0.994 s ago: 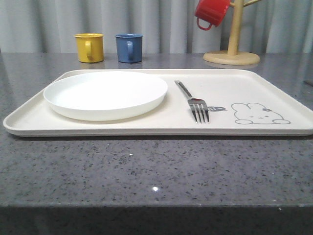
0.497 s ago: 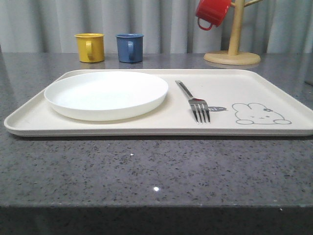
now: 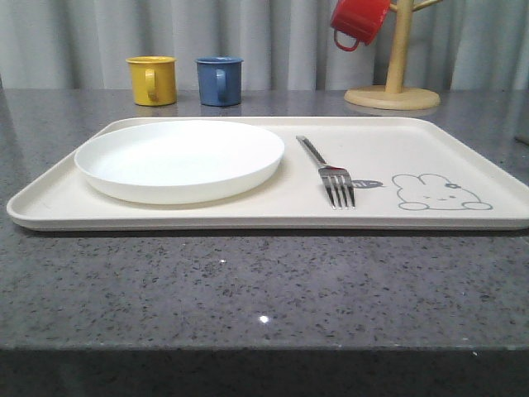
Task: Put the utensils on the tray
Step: 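Reach the right gripper down to the chopsticks, then carry the chopsticks with the right gripper and set them beside the fork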
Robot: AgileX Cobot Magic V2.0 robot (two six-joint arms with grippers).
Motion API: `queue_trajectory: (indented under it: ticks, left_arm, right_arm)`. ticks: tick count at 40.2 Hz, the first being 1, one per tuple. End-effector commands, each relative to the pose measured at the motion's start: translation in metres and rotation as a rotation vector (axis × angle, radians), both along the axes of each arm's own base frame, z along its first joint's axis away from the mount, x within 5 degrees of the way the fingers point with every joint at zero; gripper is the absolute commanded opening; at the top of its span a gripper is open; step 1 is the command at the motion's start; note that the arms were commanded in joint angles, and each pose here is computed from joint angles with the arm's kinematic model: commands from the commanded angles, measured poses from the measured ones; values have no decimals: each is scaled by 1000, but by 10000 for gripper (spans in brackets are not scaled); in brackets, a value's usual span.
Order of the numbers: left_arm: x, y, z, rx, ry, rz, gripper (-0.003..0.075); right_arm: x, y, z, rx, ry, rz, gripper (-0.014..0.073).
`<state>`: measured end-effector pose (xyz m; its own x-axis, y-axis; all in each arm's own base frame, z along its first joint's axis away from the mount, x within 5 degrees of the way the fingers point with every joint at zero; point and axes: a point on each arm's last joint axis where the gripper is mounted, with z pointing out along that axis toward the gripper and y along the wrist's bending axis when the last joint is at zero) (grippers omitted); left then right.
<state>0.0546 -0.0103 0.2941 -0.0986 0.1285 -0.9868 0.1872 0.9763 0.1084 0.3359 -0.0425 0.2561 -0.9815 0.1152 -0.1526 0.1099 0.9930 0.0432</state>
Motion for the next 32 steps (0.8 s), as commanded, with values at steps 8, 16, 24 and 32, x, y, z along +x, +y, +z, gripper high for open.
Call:
queue_trajectory:
  ticks: [8, 16, 24, 32]
  left_arm:
    - [0, 0, 16, -33, -97, -5, -18]
    - [0, 0, 16, -33, -97, -5, -18]
    - [0, 0, 16, -33, -97, -5, -18]
    - [0, 0, 16, -33, -97, -5, -18]
  right_arm:
    - [1, 11, 14, -3, -52, 41, 48]
    - [-2, 12, 22, -4, -64, 41, -11]
    - [-19, 26, 69, 21, -110, -45, -11]
    - [-27, 76, 94, 33, -154, 17, -11]
